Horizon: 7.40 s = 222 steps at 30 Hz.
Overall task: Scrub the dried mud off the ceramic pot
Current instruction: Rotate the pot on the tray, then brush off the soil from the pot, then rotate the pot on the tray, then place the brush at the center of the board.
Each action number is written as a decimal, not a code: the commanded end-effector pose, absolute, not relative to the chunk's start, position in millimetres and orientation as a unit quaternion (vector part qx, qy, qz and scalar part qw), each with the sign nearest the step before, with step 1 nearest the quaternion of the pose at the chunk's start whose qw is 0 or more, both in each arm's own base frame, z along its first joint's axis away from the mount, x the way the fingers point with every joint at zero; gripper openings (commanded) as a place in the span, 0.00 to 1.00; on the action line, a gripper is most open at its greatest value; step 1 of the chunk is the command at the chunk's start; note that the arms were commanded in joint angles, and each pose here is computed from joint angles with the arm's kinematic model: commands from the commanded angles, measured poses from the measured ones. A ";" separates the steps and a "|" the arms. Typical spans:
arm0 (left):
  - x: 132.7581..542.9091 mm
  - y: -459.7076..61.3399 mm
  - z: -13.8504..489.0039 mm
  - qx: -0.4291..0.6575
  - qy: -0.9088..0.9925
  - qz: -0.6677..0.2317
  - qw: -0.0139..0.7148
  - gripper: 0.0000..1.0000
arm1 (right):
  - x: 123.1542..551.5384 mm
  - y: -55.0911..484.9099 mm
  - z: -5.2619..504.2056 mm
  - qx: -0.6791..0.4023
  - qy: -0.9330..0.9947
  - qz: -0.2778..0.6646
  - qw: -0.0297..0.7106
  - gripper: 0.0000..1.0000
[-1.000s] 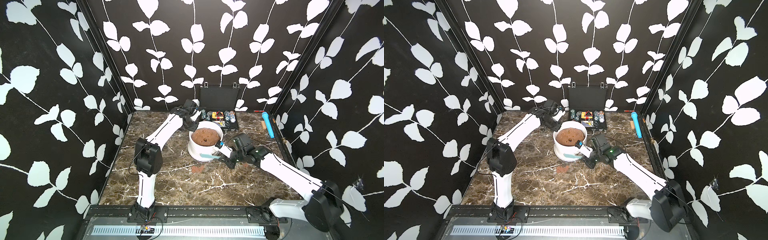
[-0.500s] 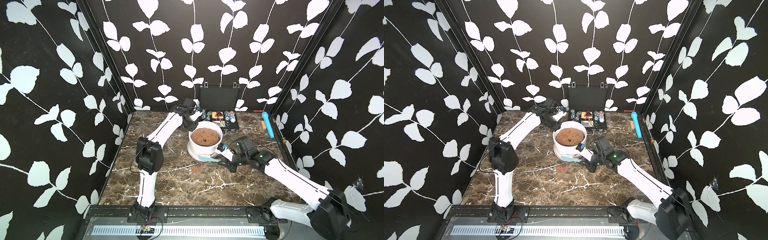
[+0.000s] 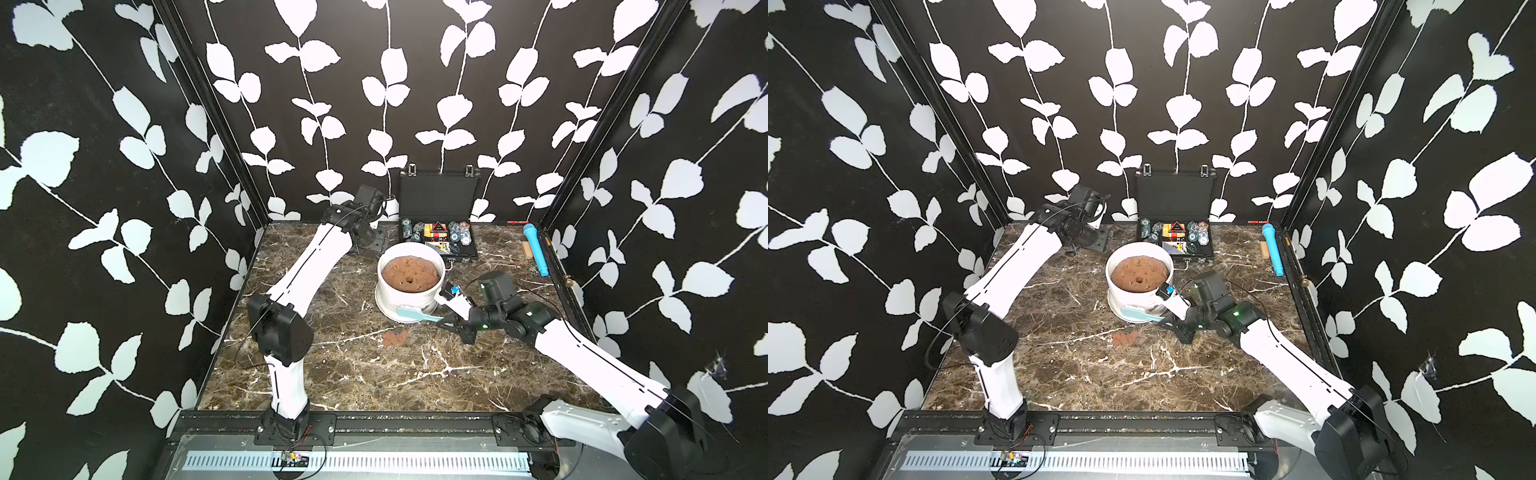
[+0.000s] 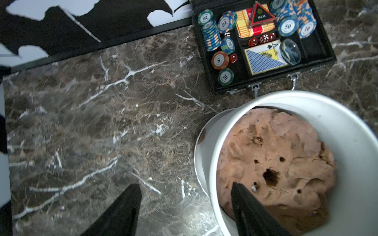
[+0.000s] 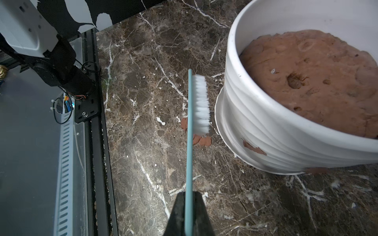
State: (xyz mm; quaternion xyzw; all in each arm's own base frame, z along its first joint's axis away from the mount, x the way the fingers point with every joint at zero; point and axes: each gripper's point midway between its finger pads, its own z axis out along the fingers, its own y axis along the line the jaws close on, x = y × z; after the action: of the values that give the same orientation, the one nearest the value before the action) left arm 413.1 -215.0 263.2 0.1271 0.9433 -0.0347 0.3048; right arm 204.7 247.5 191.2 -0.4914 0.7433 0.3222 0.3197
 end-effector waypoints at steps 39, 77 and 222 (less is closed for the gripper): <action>349.3 -236.4 168.1 -0.027 0.976 -0.007 0.218 0.17 | 193.5 239.8 213.0 -0.462 0.721 0.383 0.345 0.00; 394.1 -242.7 154.5 0.168 0.963 -0.026 0.211 0.13 | 204.5 262.2 112.5 -0.524 0.774 0.228 0.271 0.00; 399.2 -162.0 247.3 0.110 0.871 -0.213 0.428 0.95 | 250.2 128.0 165.1 -0.070 0.862 0.139 0.483 0.00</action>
State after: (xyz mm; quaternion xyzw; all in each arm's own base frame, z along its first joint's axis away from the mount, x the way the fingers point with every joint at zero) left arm 400.3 -156.0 229.1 0.1099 0.9028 -0.1703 0.3793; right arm 228.2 125.4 153.3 -0.1320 0.8844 0.1168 0.4322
